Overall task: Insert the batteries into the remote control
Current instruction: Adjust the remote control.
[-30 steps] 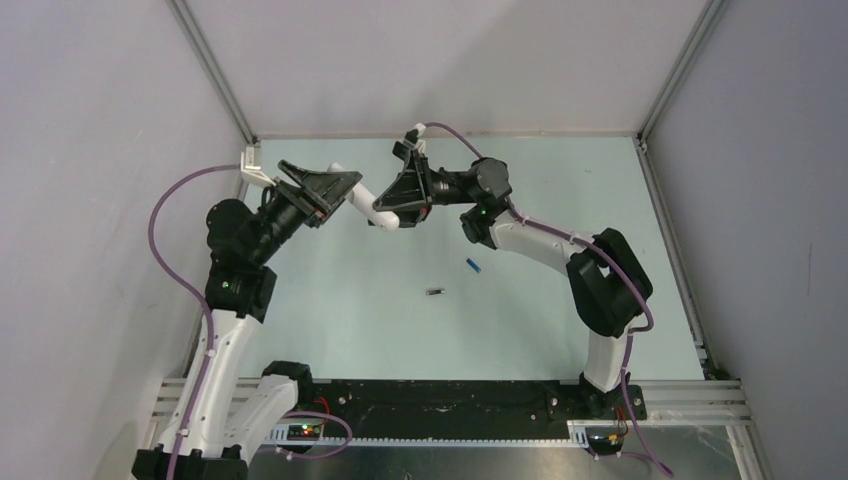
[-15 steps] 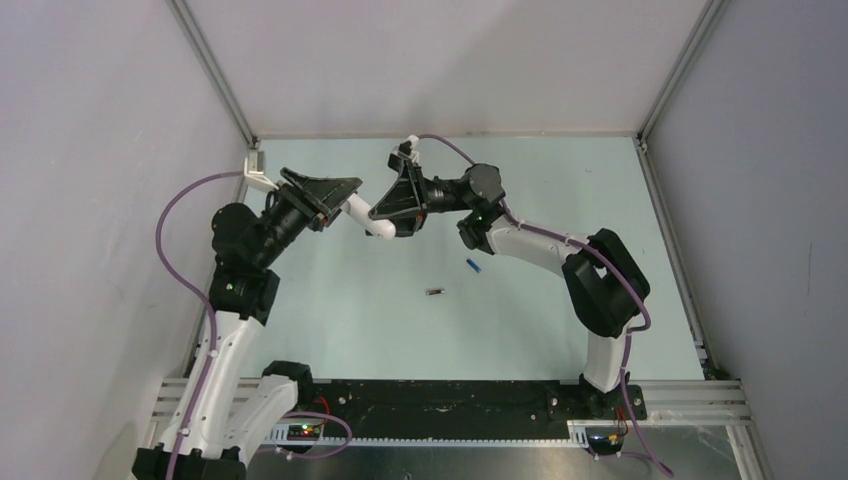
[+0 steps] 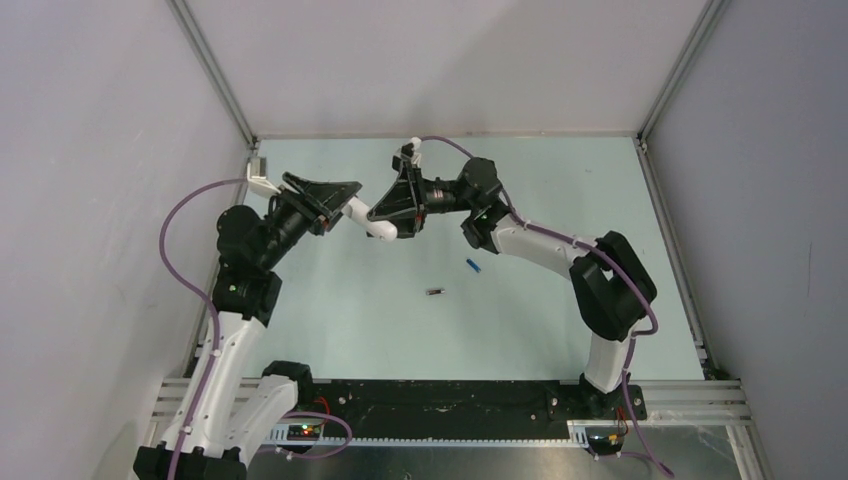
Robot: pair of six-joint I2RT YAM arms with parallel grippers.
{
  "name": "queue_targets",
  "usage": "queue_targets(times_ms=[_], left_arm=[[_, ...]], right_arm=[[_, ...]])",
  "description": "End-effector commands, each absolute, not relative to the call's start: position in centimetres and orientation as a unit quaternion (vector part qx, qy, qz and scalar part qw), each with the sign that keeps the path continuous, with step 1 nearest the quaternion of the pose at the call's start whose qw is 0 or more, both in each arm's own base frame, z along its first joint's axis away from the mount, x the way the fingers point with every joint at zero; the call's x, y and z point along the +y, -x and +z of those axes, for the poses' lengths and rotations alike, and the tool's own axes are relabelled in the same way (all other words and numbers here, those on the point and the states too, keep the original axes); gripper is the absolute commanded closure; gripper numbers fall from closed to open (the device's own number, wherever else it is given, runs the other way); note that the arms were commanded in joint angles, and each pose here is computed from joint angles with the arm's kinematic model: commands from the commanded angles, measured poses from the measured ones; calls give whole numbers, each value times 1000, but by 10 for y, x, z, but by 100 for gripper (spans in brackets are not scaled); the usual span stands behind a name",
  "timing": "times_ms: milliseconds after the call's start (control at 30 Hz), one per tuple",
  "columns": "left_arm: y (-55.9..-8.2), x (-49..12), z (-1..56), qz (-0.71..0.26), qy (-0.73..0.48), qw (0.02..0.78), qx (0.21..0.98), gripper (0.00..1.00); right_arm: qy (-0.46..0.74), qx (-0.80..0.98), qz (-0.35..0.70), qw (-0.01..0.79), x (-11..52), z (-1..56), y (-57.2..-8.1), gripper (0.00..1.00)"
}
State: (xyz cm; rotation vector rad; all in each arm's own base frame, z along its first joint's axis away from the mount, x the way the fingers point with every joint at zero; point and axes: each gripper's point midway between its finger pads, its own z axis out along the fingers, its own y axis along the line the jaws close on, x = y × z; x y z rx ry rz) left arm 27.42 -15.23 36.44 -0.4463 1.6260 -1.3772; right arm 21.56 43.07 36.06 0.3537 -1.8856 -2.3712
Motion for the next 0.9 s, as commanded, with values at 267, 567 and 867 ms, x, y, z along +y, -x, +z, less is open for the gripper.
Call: queue_targets(times_ms=[267,567,867], left_arm=[[-257,-158,349,-546,170,434,696,100],[-258,-158,334,-553,216,394,702,100],[-261,-156,318,-536,234,379,717,100]], right_arm=[[-148,-701,-681,-152,415,348,-224,15],[-221,-738,-596,-227,417,316,-216,15],[-290,-762,-487,-313,424,305,-217,21]])
